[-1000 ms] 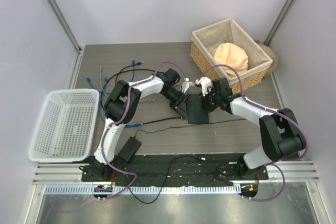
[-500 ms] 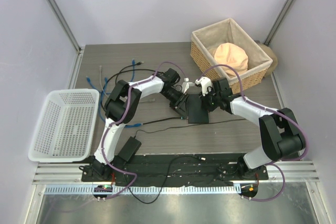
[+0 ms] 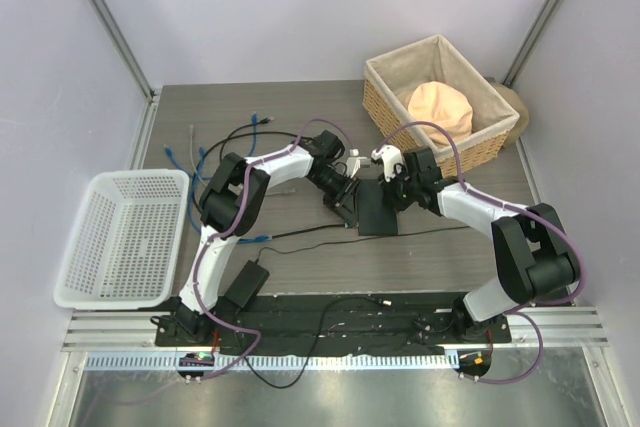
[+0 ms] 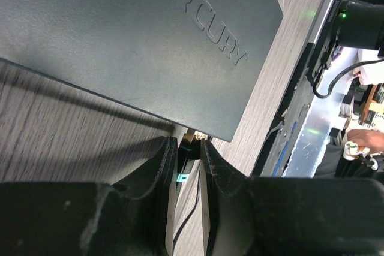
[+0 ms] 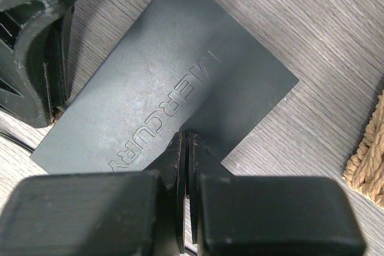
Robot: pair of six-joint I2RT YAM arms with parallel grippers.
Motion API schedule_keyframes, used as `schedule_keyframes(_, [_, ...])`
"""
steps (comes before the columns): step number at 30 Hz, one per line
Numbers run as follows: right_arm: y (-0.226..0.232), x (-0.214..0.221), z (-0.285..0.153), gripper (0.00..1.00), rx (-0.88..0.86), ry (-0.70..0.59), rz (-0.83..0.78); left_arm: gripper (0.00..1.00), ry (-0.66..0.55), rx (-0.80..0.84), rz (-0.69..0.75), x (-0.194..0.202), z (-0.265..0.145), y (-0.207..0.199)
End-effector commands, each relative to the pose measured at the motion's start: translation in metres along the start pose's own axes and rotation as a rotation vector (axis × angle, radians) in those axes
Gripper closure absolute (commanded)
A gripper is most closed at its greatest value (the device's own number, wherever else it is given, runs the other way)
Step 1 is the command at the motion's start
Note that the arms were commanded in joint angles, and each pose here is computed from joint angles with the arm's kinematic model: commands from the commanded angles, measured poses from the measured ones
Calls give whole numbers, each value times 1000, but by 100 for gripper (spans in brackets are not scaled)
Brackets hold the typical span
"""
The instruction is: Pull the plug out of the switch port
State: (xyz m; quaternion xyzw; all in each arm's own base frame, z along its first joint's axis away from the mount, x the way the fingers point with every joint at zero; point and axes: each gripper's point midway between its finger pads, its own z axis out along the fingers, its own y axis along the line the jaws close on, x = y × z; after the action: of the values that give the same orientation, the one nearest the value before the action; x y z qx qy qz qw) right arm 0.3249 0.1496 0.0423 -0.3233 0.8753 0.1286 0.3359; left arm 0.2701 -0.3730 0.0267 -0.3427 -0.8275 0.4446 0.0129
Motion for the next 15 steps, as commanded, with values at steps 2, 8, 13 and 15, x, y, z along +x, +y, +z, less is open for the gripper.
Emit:
schedule_keyframes(2, [8, 62, 2, 99, -17, 212, 50, 100, 25, -157, 16, 3, 6, 25])
schedule_keyframes(8, [7, 61, 1, 99, -14, 212, 51, 100, 28, -183, 81, -10, -9, 24])
schedule_keyframes(13, [8, 63, 2, 99, -16, 215, 49, 100, 63, -131, 58, 5, -6, 17])
schedule_keyframes(15, [8, 62, 1, 99, -15, 211, 50, 100, 60, -123, 28, 9, -4, 17])
